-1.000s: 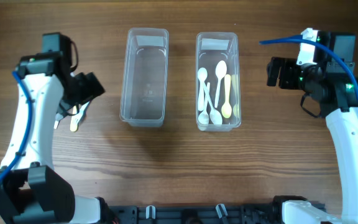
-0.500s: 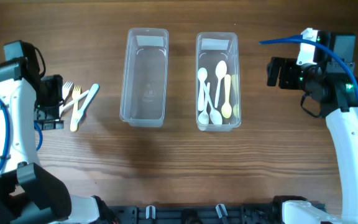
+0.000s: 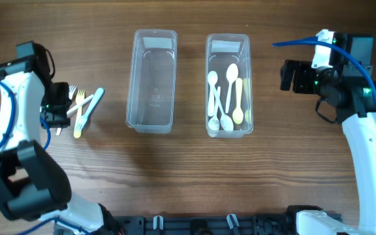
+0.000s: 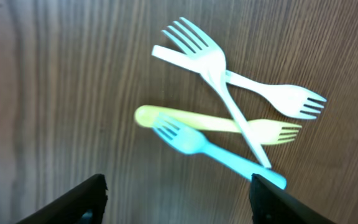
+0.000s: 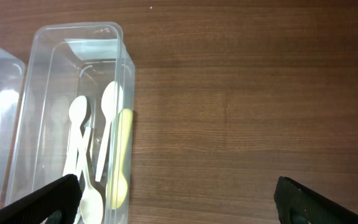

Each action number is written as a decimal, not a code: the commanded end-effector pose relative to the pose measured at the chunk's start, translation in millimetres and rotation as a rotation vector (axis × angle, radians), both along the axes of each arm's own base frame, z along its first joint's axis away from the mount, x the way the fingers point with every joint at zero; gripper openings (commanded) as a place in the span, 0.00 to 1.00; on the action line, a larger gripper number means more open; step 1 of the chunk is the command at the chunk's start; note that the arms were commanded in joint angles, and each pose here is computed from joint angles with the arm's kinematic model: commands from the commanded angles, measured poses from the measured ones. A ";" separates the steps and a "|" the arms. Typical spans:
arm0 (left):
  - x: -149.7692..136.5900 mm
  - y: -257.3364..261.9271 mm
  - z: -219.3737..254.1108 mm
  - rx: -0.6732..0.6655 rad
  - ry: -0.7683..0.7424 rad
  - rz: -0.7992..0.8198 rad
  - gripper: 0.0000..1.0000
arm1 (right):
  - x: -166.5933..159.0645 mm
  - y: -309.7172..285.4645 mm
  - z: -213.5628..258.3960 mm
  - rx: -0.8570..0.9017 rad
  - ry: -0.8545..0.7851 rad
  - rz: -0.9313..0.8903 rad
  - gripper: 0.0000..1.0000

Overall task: Pack container
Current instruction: 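Reach the left gripper toward the fork pile, then grasp a white fork by its handle with the left gripper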

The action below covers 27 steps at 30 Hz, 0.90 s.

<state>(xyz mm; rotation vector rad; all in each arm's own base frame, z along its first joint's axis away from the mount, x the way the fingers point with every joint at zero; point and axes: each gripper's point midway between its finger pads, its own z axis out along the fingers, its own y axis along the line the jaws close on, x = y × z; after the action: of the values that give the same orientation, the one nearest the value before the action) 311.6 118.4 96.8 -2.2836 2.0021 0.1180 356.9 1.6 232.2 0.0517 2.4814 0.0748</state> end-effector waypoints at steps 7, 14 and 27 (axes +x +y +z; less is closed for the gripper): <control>39.7 12.3 -28.1 0.036 -0.075 0.005 0.70 | 3.6 -3.2 3.3 -0.018 -0.009 -0.001 1.00; 36.4 6.3 -62.7 0.004 0.014 -0.006 0.60 | 3.6 -3.2 3.3 -0.018 -0.009 -0.001 1.00; 37.1 9.7 -78.4 0.017 0.042 -0.007 0.40 | 3.6 -3.2 3.3 -0.018 -0.009 -0.001 1.00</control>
<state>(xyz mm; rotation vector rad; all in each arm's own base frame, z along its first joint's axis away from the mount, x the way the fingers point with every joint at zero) 345.9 124.8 21.1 -2.2953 2.0312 0.1600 356.9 1.6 232.2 0.0517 2.4814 0.0748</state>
